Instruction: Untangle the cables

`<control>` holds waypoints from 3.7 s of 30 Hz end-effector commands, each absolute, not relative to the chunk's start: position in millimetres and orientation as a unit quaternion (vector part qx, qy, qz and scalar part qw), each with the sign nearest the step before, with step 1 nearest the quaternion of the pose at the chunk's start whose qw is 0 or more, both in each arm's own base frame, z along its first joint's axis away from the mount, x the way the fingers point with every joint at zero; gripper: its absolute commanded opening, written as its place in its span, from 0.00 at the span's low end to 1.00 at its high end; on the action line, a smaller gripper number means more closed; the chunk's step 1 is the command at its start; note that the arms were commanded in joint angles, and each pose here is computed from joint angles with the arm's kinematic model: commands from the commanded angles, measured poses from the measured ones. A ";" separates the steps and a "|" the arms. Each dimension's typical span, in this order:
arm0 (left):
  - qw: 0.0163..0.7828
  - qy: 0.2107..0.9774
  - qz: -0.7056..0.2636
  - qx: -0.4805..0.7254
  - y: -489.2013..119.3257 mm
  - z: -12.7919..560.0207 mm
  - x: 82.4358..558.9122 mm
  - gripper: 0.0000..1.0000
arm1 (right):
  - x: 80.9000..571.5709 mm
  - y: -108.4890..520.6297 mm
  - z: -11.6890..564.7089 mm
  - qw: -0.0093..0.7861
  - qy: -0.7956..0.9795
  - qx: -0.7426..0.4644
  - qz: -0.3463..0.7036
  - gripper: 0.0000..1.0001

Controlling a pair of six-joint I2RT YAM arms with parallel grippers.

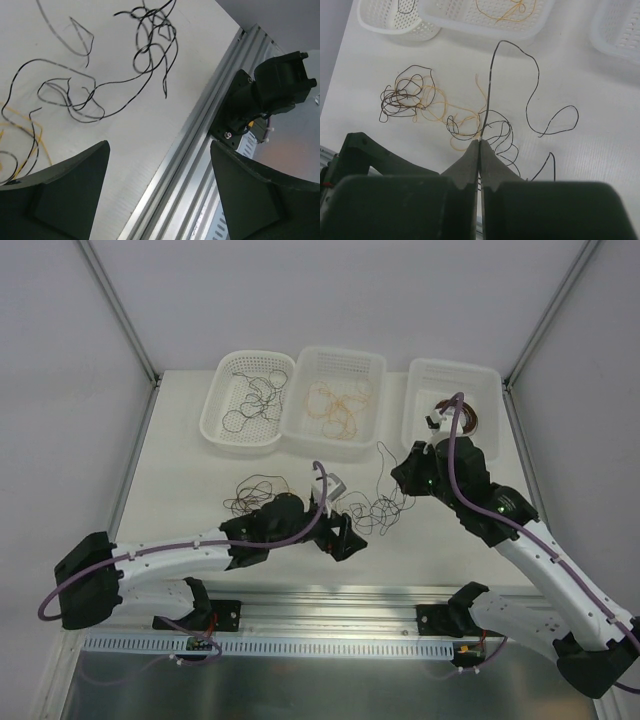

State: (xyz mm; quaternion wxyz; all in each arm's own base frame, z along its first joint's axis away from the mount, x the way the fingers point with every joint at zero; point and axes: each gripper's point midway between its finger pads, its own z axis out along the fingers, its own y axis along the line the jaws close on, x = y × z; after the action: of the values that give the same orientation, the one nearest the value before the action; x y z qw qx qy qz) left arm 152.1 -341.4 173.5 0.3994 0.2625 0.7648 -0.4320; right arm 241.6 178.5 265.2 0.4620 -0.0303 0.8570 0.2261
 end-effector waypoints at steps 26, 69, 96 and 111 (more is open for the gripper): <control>0.505 0.755 -0.351 0.227 -368.0 140.7 204.9 0.00 | 243.5 113.6 283.2 0.532 0.840 0.008 0.104 0.01; 0.405 0.879 -0.241 -0.066 -142.5 95.8 219.7 0.77 | 230.8 122.9 422.9 0.605 0.761 -0.089 0.219 0.01; 0.531 0.676 -0.407 0.309 -347.8 277.0 229.2 0.99 | 224.2 189.9 380.0 0.523 0.771 -0.130 0.340 0.01; 0.539 0.682 -0.378 0.319 -344.9 273.8 227.2 0.82 | 223.7 188.0 366.7 0.520 0.779 -0.133 0.324 0.00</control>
State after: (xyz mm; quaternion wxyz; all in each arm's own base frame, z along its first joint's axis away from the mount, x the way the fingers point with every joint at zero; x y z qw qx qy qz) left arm 235.0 -352.9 238.1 0.5011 0.3145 0.7147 -0.3731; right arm 224.3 189.6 350.6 0.4936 -0.1333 0.7977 0.3197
